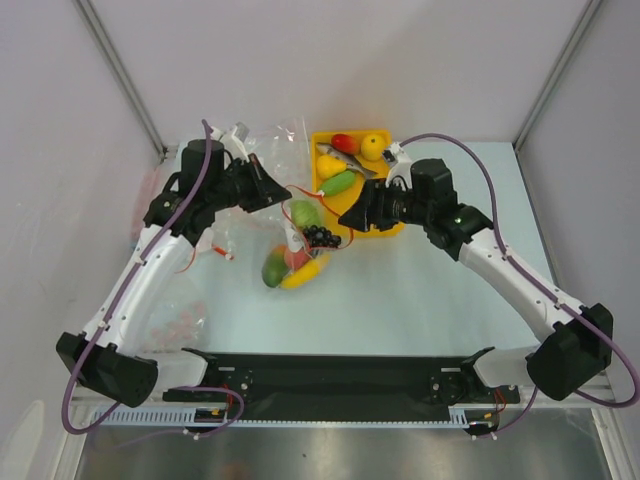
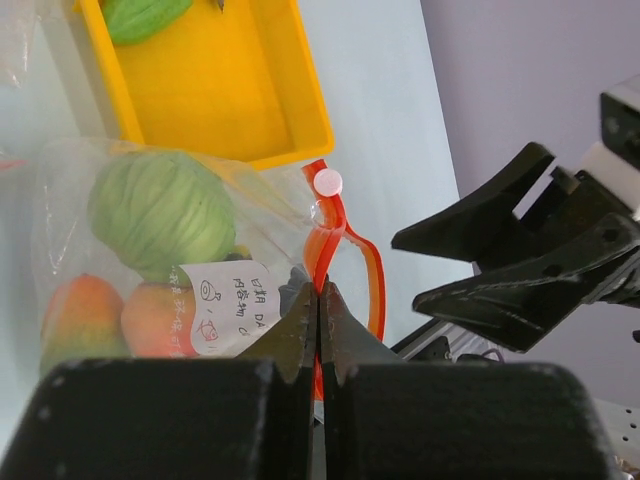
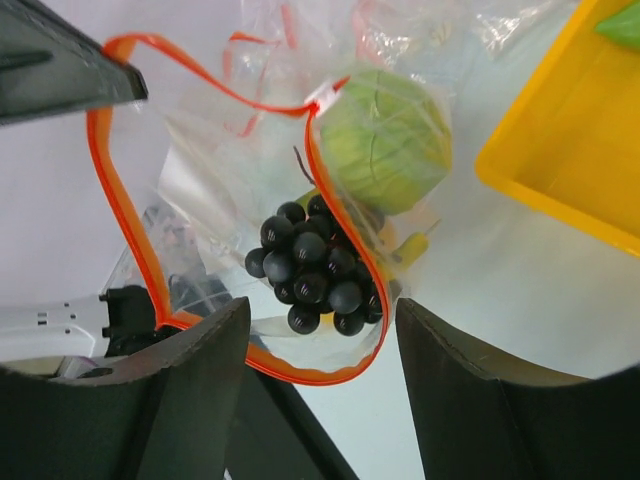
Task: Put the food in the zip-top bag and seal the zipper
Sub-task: Adjust the zipper food storage bag at the center of the board.
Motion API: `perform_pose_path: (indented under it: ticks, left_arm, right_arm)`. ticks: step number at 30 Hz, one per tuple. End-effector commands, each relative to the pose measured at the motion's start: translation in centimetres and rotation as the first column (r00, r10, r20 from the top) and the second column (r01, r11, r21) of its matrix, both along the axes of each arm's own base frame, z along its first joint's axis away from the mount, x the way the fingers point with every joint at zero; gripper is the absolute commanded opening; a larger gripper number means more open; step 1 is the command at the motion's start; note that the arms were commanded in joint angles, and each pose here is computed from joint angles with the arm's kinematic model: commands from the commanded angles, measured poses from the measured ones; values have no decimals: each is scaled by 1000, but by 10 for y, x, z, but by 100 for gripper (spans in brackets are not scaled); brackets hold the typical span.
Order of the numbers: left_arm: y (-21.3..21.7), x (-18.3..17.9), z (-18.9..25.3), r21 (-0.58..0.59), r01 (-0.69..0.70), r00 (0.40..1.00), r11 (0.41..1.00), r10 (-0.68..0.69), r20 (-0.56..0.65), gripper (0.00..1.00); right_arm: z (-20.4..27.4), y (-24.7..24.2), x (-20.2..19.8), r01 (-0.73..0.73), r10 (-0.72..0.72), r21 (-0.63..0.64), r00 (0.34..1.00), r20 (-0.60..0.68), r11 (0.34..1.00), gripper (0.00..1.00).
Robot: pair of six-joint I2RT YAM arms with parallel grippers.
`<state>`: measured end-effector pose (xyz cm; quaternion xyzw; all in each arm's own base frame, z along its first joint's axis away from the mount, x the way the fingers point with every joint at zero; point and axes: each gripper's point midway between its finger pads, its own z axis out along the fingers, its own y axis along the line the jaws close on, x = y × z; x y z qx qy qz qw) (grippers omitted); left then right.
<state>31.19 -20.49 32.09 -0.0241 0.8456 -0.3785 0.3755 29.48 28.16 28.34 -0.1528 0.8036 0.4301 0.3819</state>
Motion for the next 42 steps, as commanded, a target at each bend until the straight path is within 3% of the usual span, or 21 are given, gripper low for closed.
perform_pose_path:
  ticks: [1,7,11,14,15,17,24,32,34,36,39,42]
  left_arm:
    - [-2,-1,54,-51,22,989,998,-14,148,0]
    - [-11,1,54,-78,57,990,995,-47,133,0]
    - [-9,-3,48,-67,62,991,996,-53,126,0]
    - [-8,-5,49,-63,63,988,996,-53,143,0]
    - [-8,-5,49,-62,63,988,996,-54,144,0]
    - [-9,-5,48,-61,73,988,995,-63,141,0]
    - [-17,-7,30,-81,101,992,992,-94,85,0]
    - [-53,-41,6,-78,244,970,967,-245,-7,0]
    - [-50,-44,6,-94,226,974,970,-226,5,0]
    - [-43,-40,-22,-70,176,984,982,-178,-20,0]
    - [-38,-46,-58,-46,159,978,986,-164,-128,0]
    - [-30,-50,-74,34,166,967,985,-156,-203,0]
  right_arm:
    - [-7,9,-13,-75,75,-2,997,-5,997,65]
    - [-59,13,-20,-91,78,-96,989,-129,991,58]
    - [-66,14,-14,-62,52,-87,991,-120,994,51]
    - [-59,17,-12,-54,45,-71,991,-125,996,26]
    - [-56,17,-12,-50,42,-64,991,-130,997,10]
    - [-50,16,-12,-45,37,-63,992,-120,997,0]
    - [-3,11,-22,-42,40,-32,998,-43,999,0]
    - [72,43,-39,-94,89,21,979,181,995,0]
    - [51,47,-29,-57,57,-9,989,138,998,0]
    - [-9,40,-10,25,-26,-113,1000,-7,993,0]
    - [-44,42,-16,-67,48,-92,979,-197,993,0]
    - [-32,42,-22,-75,64,-79,989,-135,994,0]
